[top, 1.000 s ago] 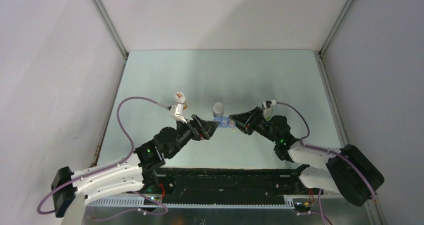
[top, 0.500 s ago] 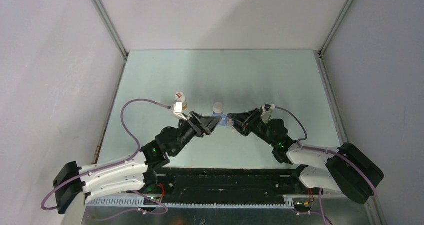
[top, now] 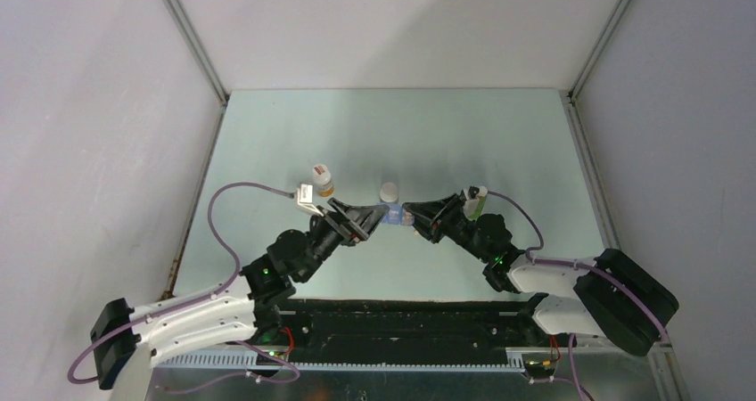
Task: Sort the pills into containers
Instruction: Close the pill container at the center of the board.
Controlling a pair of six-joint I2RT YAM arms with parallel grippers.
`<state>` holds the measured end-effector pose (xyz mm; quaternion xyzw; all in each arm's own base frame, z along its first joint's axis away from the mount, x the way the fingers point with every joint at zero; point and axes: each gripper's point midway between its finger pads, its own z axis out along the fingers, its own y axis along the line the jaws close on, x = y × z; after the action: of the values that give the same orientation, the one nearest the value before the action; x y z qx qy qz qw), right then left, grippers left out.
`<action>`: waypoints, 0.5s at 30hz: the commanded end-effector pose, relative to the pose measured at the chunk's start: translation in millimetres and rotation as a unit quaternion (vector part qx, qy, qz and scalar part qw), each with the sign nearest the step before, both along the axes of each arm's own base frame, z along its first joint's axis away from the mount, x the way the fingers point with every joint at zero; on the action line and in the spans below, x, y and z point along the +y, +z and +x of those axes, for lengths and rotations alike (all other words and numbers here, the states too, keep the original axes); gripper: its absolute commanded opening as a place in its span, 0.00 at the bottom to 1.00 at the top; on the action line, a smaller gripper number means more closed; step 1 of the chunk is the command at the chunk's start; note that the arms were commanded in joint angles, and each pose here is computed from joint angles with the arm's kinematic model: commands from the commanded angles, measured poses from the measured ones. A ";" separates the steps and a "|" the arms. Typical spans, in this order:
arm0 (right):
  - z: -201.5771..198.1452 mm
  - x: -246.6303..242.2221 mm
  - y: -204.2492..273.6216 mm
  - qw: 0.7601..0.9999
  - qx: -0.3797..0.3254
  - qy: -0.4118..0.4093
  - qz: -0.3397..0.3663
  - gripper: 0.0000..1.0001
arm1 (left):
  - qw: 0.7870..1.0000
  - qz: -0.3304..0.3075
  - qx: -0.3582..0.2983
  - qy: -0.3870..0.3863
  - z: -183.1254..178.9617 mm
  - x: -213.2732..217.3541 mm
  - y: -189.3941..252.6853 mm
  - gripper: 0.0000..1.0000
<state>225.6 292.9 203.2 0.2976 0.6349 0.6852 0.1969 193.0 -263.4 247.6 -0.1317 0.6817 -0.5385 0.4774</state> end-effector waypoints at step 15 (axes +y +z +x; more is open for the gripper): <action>-9.3 2.6 37.2 0.998 -0.046 0.012 0.046 0.00 | 1.000 -0.012 0.008 -0.015 -5.0 -2.3 2.5 0.93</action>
<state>220.6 294.7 211.7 0.2881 0.6280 0.6959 0.1961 191.0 -258.0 230.4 -0.1401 0.7006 -0.5219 0.4660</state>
